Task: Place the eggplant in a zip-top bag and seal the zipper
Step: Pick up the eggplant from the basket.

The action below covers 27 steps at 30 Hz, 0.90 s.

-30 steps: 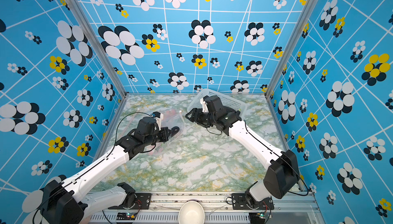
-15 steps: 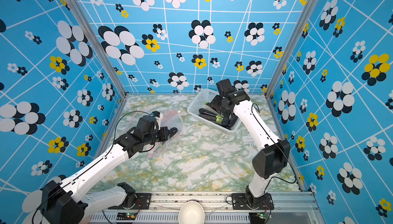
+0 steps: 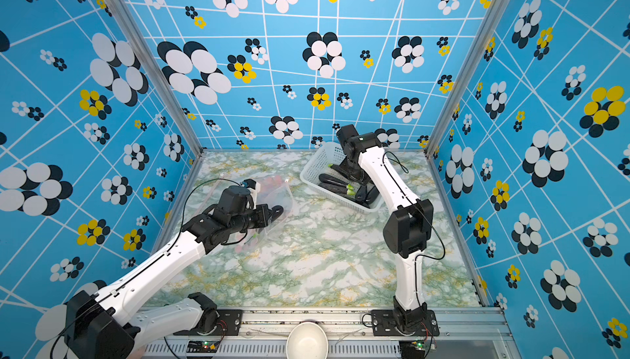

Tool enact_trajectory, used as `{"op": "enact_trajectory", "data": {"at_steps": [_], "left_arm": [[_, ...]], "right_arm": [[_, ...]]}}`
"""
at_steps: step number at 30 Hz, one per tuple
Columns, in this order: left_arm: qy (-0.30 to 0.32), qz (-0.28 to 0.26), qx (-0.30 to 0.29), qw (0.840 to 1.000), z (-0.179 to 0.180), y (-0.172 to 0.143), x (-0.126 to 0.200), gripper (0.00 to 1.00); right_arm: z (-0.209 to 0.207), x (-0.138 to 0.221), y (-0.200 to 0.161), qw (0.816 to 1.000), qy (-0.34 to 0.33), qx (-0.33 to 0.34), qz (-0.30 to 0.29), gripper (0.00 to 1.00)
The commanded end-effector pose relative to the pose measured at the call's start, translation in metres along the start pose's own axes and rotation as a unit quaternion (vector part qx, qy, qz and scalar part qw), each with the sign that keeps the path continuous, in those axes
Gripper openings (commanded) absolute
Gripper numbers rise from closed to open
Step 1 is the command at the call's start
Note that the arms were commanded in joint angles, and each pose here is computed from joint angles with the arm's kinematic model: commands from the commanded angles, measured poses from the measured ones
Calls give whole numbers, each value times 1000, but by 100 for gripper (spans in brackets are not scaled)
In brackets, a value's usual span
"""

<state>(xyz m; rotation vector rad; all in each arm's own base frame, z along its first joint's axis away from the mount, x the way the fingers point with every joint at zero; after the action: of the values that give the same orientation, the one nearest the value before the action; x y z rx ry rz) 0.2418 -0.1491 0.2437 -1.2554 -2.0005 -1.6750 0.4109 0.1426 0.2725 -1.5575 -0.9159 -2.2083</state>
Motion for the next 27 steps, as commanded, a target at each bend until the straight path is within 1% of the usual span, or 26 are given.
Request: {"op": "enact_trajectory", "data": {"at_steps": [1,8,12,21,27], "left_arm": [[7,-2,-3,1000,1,2,5,0],[11,2,-3,1000,3,0,3,0],[13,4,-3,1000,3,1,1,0],[15,10,-2,1000,3,0,-6,0],[18,24,0,1000,4,-1,-14,0]], "right_arm": [[-3,-3,3,1000,-26,-6,-7,73],[6,-22,7,999,-31,-12,0,72],[10,-47,6,999,-43,-16,15,72],[12,-85,17,997,-63,-32,21,71],[11,-107,17,996,-82,-32,27,71]]}}
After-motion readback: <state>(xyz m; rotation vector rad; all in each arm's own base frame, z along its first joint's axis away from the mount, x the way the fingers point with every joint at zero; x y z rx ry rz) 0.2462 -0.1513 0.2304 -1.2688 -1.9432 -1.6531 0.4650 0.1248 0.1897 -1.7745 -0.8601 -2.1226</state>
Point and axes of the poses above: each gripper's point midway between its finger pads, its own x axis back along the fingers, its own z axis along the line the jaws close on, y = z × x, the point moved 8 cm from there along x, back along the fingers, and after that the axes turned 13 degrees about -x, right-handed, at the moved point
